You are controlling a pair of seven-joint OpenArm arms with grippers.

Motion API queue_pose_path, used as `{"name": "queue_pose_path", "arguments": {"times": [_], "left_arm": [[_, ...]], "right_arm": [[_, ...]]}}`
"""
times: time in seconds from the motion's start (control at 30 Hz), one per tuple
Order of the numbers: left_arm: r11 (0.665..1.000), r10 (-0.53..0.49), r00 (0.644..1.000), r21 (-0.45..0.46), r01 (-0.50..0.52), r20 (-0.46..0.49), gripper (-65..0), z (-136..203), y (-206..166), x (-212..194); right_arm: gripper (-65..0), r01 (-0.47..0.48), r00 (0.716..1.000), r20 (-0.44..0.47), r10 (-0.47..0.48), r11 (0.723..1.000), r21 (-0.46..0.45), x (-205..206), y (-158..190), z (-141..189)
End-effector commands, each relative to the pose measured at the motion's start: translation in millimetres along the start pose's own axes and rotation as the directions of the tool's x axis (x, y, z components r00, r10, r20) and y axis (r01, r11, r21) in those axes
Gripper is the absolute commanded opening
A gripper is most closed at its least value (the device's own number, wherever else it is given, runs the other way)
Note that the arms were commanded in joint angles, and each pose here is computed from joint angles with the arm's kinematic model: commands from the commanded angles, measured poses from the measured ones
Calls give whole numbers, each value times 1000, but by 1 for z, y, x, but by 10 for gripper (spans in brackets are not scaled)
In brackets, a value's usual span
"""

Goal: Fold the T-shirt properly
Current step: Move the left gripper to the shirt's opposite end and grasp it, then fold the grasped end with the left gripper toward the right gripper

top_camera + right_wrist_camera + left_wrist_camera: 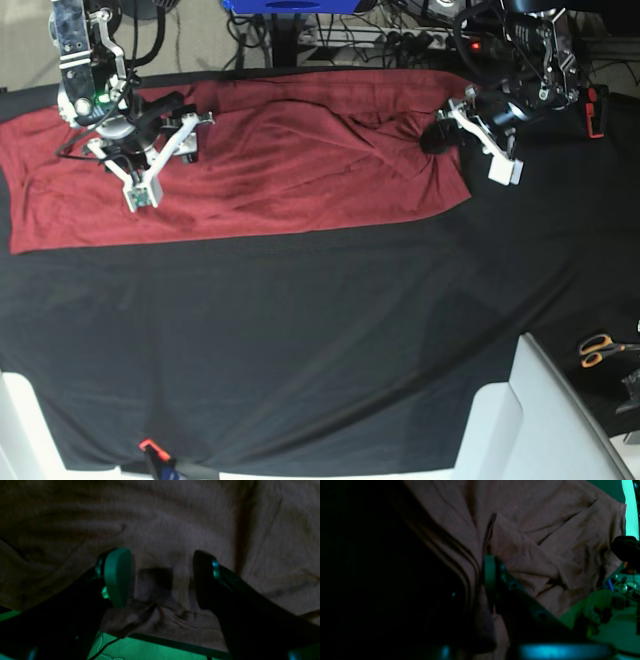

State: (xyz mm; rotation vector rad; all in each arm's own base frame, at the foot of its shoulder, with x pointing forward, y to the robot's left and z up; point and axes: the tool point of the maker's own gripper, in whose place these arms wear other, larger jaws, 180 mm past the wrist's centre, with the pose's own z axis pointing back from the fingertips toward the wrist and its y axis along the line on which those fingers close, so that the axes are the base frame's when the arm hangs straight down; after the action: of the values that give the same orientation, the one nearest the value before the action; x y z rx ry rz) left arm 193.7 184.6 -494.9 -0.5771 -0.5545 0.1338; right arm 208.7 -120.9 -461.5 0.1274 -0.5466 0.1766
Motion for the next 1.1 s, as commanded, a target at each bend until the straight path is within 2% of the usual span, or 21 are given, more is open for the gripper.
{"name": "queue_pose_path", "arguments": {"times": [0.0, 0.13, 0.3, 0.43, 0.5, 0.6, 0.7, 0.87, 0.97, 1.07], "left_arm": [[997, -35, 998, 60, 39, -61, -650, 8, 17, -2], [991, -101, 995, 87, 103, -20, -650, 17, 28, 39], [972, -144, 989, 193, 137, 25, -650, 55, 63, 71], [931, -252, 967, 266, 250, -29, -650, 85, 74, 76], [897, -323, 943, 294, 330, -73, -650, 95, 70, 75], [843, -424, 898, 310, 440, -121, -650, 102, 54, 74], [809, -499, 859, 294, 509, -115, -650, 96, 25, 74], [741, -622, 764, 185, 645, -173, -650, 65, -34, 59], [737, -645, 747, 130, 663, -160, -650, 45, -64, 53], [752, -635, 757, 101, 651, -152, -650, 28, -86, 49]], "right_arm": [[-279, -5, 999, 40, 5, 1000, 1, 12, -1, 2], [-279, -4, 999, 40, 4, 1000, 2, 12, -1, 2], [-279, -3, 999, 35, 2, 1000, 2, 8, 0, 4], [-279, -2, 999, 35, 1, 1000, 4, 8, 0, 4], [-279, 0, 999, 35, 0, 1000, 5, 8, 1, 4], [-279, -1, 999, 38, 1, 1000, 4, 9, 0, 4], [-279, -1, 999, 38, 1, 1000, 4, 9, 0, 4], [-279, 0, 999, 35, 0, 1000, 5, 8, 1, 4], [-279, 0, 999, 34, 0, 1000, 5, 7, 1, 4], [-279, 3, 1000, 25, -3, 1000, 4, 2, 1, 5]]}}
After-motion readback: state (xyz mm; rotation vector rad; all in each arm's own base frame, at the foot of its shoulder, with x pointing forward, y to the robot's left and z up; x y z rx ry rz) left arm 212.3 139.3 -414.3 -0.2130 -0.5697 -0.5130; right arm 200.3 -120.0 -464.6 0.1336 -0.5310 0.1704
